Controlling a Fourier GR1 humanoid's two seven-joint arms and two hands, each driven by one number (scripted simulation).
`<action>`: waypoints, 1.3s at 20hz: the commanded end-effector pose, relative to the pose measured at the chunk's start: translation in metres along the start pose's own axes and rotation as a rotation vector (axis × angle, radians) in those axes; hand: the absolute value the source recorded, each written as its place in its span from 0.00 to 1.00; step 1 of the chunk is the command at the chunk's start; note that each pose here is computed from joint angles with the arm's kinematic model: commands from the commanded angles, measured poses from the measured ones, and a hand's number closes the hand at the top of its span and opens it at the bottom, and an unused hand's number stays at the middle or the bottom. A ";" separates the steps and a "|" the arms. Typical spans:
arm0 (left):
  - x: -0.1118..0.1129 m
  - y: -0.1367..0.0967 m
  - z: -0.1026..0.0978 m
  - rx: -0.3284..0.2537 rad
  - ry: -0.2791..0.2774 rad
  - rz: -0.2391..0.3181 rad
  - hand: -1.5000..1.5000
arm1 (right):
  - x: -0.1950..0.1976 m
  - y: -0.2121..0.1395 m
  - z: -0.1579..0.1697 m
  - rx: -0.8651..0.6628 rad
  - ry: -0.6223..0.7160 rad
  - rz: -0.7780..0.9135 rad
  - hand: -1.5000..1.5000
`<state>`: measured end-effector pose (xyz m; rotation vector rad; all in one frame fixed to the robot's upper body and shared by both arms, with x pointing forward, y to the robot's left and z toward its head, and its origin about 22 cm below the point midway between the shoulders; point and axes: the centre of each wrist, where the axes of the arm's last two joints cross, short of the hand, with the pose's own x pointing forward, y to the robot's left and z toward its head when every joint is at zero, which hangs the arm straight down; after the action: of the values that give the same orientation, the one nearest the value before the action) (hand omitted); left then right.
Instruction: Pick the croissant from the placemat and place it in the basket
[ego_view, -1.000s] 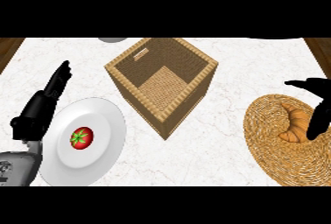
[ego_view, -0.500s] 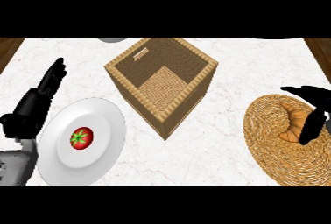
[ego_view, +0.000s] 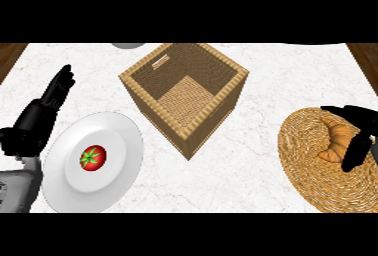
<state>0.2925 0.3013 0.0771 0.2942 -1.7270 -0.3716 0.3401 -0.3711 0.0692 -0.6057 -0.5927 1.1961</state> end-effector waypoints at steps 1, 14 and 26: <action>0.003 -0.005 -0.001 -0.007 0.016 0.002 0.50 | -0.012 -0.013 0.008 0.002 0.020 0.001 0.00; 0.001 -0.014 0.015 -0.013 0.012 0.017 0.50 | -0.032 0.024 -0.019 0.026 0.021 -0.075 1.00; 0.004 -0.018 0.005 -0.014 -0.016 0.001 0.50 | -0.013 0.054 -0.040 -0.103 -0.054 0.070 1.00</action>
<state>0.2848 0.2937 0.0706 0.2933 -1.7262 -0.3827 0.3355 -0.3883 0.0291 -0.6965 -0.6658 1.2231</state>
